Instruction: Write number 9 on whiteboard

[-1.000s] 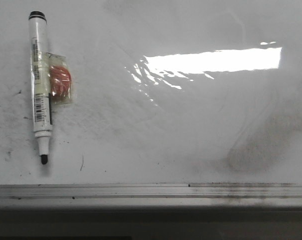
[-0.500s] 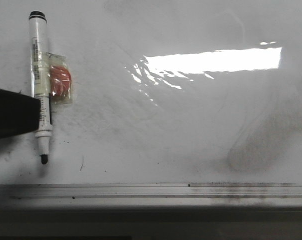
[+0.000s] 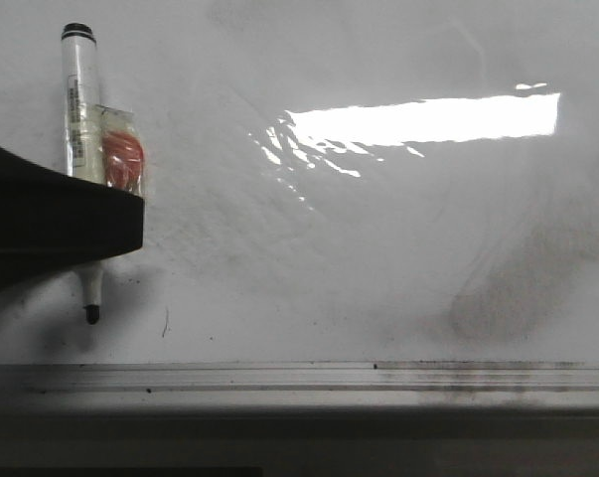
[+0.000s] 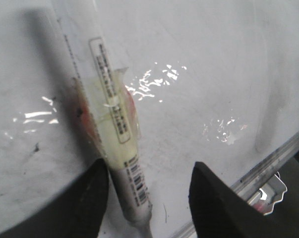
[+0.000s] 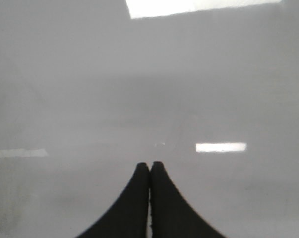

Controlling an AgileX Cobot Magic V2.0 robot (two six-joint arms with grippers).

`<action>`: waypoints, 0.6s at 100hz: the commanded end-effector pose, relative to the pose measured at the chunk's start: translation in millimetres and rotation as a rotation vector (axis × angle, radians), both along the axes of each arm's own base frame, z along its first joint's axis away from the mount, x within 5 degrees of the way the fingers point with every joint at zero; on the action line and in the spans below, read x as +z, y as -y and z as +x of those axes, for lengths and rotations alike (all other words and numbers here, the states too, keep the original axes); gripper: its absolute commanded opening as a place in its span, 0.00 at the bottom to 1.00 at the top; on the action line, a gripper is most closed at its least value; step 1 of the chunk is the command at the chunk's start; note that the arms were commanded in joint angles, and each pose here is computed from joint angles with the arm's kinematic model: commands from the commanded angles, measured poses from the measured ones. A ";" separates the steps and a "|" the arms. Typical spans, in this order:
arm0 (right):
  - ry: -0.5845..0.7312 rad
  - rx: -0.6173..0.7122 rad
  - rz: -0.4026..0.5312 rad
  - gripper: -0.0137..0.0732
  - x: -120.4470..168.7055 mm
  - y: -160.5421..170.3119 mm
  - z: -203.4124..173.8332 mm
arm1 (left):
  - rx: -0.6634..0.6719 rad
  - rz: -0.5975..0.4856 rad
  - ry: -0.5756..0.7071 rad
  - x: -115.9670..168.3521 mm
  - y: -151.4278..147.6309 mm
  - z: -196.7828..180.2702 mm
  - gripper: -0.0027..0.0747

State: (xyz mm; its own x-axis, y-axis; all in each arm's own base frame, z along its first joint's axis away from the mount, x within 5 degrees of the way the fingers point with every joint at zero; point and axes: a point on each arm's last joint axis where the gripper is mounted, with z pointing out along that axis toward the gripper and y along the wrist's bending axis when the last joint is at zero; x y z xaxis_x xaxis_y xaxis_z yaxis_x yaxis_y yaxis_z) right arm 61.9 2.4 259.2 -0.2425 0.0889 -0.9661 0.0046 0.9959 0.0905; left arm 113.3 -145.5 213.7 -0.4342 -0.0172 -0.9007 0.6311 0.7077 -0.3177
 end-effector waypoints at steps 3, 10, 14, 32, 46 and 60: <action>0.090 0.015 0.006 0.08 17.6 -0.9 1.9 | 0.079 -0.047 -0.039 1.0 2.8 8.3 0.34; 0.088 0.035 0.007 0.08 17.4 -2.1 1.8 | 0.095 -0.031 -0.055 -3.0 3.2 10.0 0.20; 0.083 0.047 0.007 0.08 17.0 -2.9 1.7 | 0.101 -0.024 -0.066 -4.9 3.3 10.5 0.11; 0.065 0.122 0.009 0.08 15.5 -7.8 1.8 | 0.079 0.031 -0.098 -11.5 4.4 8.9 0.01; 0.034 0.237 -0.021 0.08 17.0 -15.6 5.2 | 0.041 0.058 -0.071 -11.6 5.9 7.3 0.01; 0.000 0.372 -0.065 0.08 26.7 -27.4 13.0 | -0.019 0.088 -0.051 -5.2 9.6 5.0 0.01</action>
